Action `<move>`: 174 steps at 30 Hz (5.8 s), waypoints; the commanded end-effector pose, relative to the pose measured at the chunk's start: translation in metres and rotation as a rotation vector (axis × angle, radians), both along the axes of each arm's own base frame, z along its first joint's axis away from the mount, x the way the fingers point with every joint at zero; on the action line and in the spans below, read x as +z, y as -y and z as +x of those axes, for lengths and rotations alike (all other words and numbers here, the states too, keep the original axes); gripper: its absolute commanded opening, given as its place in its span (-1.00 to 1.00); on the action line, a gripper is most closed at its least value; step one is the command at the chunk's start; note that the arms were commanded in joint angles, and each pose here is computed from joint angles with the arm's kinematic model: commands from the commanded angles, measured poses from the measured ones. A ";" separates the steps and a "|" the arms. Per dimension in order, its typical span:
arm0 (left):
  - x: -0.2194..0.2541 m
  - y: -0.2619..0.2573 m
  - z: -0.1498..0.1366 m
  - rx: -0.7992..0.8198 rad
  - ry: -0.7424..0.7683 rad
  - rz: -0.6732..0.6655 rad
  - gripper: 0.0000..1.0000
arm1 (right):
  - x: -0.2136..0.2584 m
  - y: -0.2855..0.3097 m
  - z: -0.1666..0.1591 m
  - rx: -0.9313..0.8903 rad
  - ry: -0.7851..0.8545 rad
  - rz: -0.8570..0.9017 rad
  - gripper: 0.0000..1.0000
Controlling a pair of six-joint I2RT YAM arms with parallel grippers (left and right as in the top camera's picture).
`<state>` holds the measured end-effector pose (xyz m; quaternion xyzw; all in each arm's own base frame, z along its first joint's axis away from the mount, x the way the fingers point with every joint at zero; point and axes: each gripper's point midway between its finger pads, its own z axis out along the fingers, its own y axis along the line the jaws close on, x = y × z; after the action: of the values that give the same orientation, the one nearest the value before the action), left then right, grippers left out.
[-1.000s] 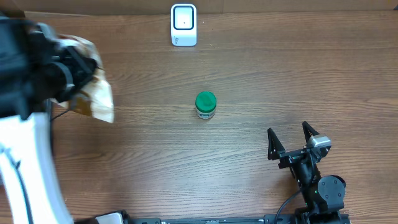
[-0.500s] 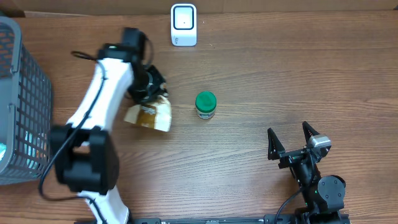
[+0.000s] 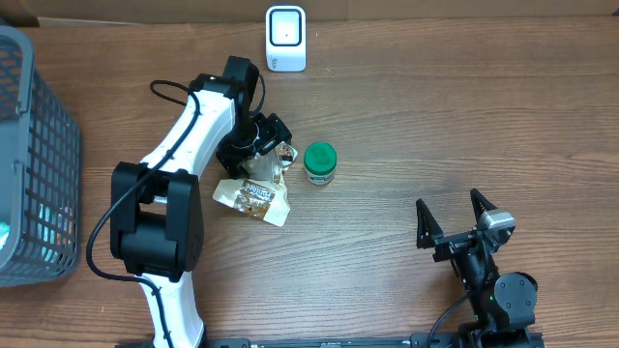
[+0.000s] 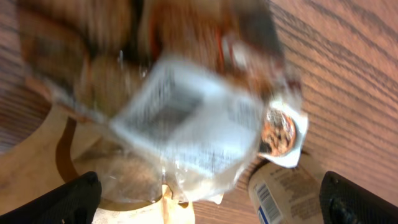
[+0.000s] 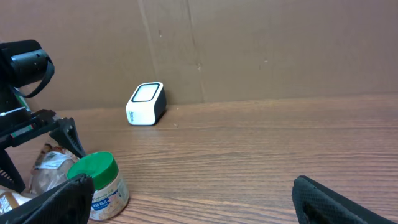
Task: Scan the item barcode
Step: 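Carry the pouch with the left gripper and drop it beside the jar, then move the left gripper back into the basket toward the tissue packs, then lower the left gripper onto the teal tissue pack and grasp it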
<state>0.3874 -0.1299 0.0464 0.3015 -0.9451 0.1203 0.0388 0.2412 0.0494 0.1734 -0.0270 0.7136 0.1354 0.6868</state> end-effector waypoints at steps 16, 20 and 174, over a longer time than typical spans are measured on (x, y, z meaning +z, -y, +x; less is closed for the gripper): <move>0.284 -0.189 -0.032 0.239 0.502 0.191 0.93 | -0.002 -0.001 0.000 0.007 0.004 -0.003 1.00; 0.294 -0.266 -0.089 0.476 0.455 0.258 0.98 | -0.002 -0.001 0.000 0.007 0.004 -0.003 1.00; 0.015 -0.489 -0.081 0.054 0.076 0.473 0.26 | -0.002 -0.001 0.000 0.007 0.004 -0.003 1.00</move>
<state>0.3067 0.3622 0.0642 0.3298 -0.9363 -0.0955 -0.0739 0.2412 0.0495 0.1735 -0.0273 0.7134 0.1355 0.6870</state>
